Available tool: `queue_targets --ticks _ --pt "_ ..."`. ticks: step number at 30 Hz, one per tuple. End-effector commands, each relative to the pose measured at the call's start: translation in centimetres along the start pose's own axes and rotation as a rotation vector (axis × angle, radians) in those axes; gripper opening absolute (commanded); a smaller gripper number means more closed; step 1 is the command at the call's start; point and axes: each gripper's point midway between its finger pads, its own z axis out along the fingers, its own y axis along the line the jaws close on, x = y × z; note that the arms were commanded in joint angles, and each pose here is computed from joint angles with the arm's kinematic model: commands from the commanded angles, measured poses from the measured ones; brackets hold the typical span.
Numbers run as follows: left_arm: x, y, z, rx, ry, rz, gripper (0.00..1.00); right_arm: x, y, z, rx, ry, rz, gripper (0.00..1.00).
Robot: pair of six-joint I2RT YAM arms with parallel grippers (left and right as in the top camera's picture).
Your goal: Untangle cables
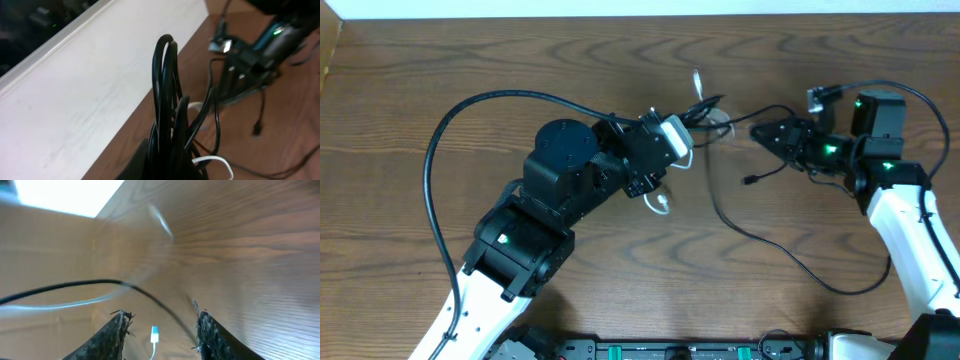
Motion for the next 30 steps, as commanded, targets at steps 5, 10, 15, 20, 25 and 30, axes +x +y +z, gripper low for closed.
queue_targets --ticks 5,10,15,20,25,30 --pt "0.0 3.0 -1.1 -0.155 0.038 -0.017 0.08 -1.0 -1.2 -0.6 0.051 -0.046 0.012 0.43" --pt "0.4 2.9 -0.9 -0.156 0.046 -0.104 0.08 0.1 1.0 -0.7 -0.073 0.022 -0.025 0.45" --pt "0.9 3.4 -0.7 -0.173 0.050 -0.222 0.08 1.1 3.2 -1.0 -0.203 0.074 -0.152 0.50" --pt "1.3 5.7 -0.8 -0.247 0.019 -0.418 0.07 2.2 4.6 -1.3 -0.297 0.107 -0.317 0.58" --pt "2.2 7.6 -0.6 -0.301 -0.003 -0.609 0.08 5.5 9.3 -3.3 -0.637 0.177 -0.627 0.68" --pt "2.2 7.1 -0.1 -0.262 -0.008 -0.647 0.07 5.8 10.7 -4.0 -0.724 0.175 -0.709 0.75"
